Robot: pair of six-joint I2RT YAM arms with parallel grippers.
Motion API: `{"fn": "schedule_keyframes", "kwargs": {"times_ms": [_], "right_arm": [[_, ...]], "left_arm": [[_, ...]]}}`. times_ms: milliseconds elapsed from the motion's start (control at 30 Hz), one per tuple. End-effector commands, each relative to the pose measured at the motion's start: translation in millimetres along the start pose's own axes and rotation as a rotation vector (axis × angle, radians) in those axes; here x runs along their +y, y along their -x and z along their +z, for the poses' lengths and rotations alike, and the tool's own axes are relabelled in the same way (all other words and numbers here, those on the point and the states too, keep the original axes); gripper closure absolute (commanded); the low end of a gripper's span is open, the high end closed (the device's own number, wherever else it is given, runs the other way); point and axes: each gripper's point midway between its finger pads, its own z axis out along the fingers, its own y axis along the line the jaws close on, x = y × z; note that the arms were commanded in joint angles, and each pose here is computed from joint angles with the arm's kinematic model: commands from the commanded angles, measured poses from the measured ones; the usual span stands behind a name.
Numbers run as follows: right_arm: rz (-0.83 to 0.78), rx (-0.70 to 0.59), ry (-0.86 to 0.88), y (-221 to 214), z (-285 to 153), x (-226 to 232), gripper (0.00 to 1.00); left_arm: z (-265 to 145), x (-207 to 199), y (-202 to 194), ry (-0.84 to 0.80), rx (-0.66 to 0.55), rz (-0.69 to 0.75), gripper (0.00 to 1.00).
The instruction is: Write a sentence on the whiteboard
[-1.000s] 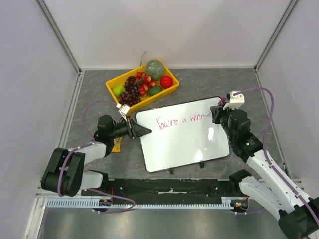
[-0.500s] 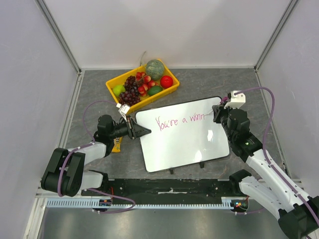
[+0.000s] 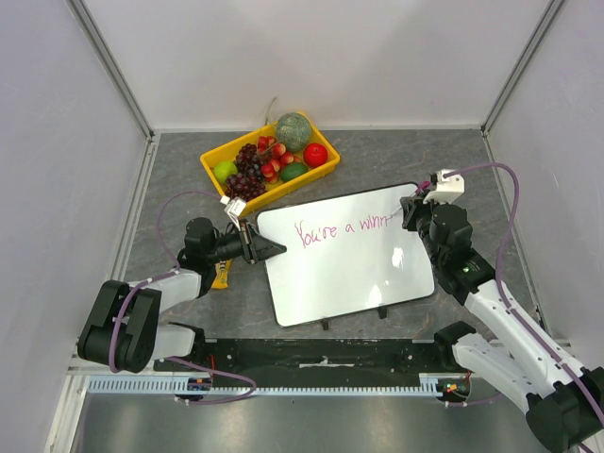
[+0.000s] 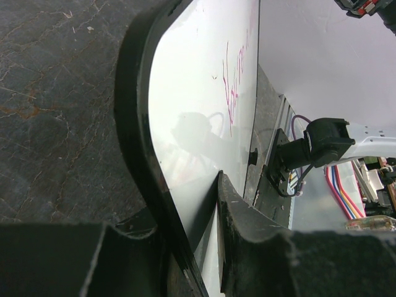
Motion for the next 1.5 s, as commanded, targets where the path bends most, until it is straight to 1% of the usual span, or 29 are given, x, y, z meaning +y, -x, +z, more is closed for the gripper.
{"fn": "schedule_keyframes", "kwargs": {"times_ms": [0, 167, 433, 567, 600, 1000, 1133, 1467], "right_arm": [[0.036, -0.045, 0.016, 18.3, 3.4, 6.3, 1.00], [0.036, -0.034, 0.045, 14.1, 3.1, 10.8, 1.00], [0.027, 0.016, 0.052, -8.3, -2.6, 6.5, 1.00], [0.030, 0.017, 0.062, -12.3, -6.3, 6.6, 1.00], [0.022, 0.046, 0.051, -20.1, -7.8, 2.9, 1.00], [0.009, 0.080, 0.036, -36.9, -16.1, -4.9, 1.00], [0.006, 0.071, 0.014, -35.3, -17.8, -9.7, 1.00], [-0.002, 0.021, -0.015, -10.3, -13.9, -10.4, 1.00]], "left_arm": [[2.1, 16.6, -18.0, 0.041, 0.047, 0.124, 0.98], [2.6, 16.6, -18.7, 0.040, 0.051, 0.121, 0.98], [2.2, 17.1, -19.0, 0.041, 0.051, 0.119, 0.98], [2.3, 17.0, -18.8, 0.041, 0.050, 0.120, 0.98], [2.2, 16.6, -18.9, 0.039, 0.050, 0.120, 0.98], [1.9, 16.4, -19.2, 0.039, 0.050, 0.119, 0.98], [2.0, 16.7, -19.1, 0.041, 0.050, 0.120, 0.98], [1.9, 16.4, -19.2, 0.039, 0.050, 0.119, 0.98]]}}
